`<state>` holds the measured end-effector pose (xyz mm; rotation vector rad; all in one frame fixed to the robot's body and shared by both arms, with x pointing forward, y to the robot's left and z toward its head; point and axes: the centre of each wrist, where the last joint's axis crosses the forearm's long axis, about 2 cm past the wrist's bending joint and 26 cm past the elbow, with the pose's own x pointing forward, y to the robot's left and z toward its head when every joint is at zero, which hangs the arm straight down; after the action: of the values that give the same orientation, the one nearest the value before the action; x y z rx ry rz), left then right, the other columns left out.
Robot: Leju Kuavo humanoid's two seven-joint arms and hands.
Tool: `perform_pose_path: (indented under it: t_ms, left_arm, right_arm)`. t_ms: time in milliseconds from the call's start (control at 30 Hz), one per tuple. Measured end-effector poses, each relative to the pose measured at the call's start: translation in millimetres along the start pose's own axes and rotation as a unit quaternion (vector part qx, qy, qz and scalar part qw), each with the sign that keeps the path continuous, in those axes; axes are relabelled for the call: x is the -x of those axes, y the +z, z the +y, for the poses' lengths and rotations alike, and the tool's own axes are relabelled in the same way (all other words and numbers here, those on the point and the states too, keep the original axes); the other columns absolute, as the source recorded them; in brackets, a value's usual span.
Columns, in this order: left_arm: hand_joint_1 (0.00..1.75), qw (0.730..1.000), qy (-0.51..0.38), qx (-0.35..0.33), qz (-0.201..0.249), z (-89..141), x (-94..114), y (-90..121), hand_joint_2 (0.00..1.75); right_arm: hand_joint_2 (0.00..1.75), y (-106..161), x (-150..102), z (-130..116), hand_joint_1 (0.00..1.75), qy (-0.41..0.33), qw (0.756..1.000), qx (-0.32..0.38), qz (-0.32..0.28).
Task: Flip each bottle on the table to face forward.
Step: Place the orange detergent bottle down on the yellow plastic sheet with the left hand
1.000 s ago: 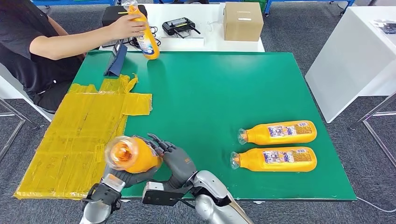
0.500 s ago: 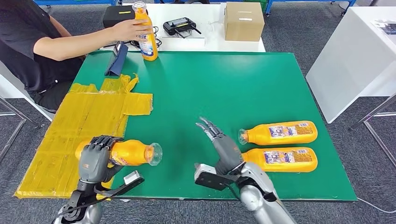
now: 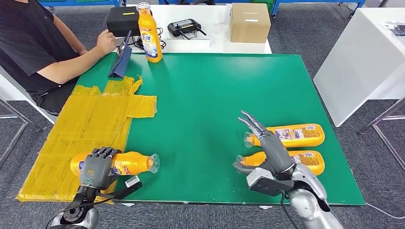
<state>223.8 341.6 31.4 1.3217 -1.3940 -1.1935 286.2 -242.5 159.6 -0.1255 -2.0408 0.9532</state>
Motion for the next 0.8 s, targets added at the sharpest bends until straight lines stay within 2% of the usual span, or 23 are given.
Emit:
perform_pose_path:
  t_ms: [33, 333, 600, 800]
  left_arm:
    - [0.00, 1.000, 0.005, 0.009, -0.002, -2, 1, -1, 1.75]
    - [0.00, 1.000, 0.012, 0.011, -0.022, -3, 2, 5, 1.75]
    - [0.00, 0.999, 0.018, 0.006, -0.028, -2, 2, 7, 1.75]
    - [0.00, 0.993, 0.100, -0.052, -0.045, 8, 4, 23, 1.75]
  right_arm:
    - [1.75, 7, 1, -7, 0.00, -0.006, 1.000, -0.002, -0.004]
    - [1.75, 52, 9, -41, 0.00, 0.016, 0.999, -0.037, 0.014]
    - [1.75, 62, 10, -55, 0.00, 0.034, 0.998, -0.046, 0.024]
    - [1.75, 86, 21, -91, 0.00, 0.052, 0.991, -0.089, 0.080]
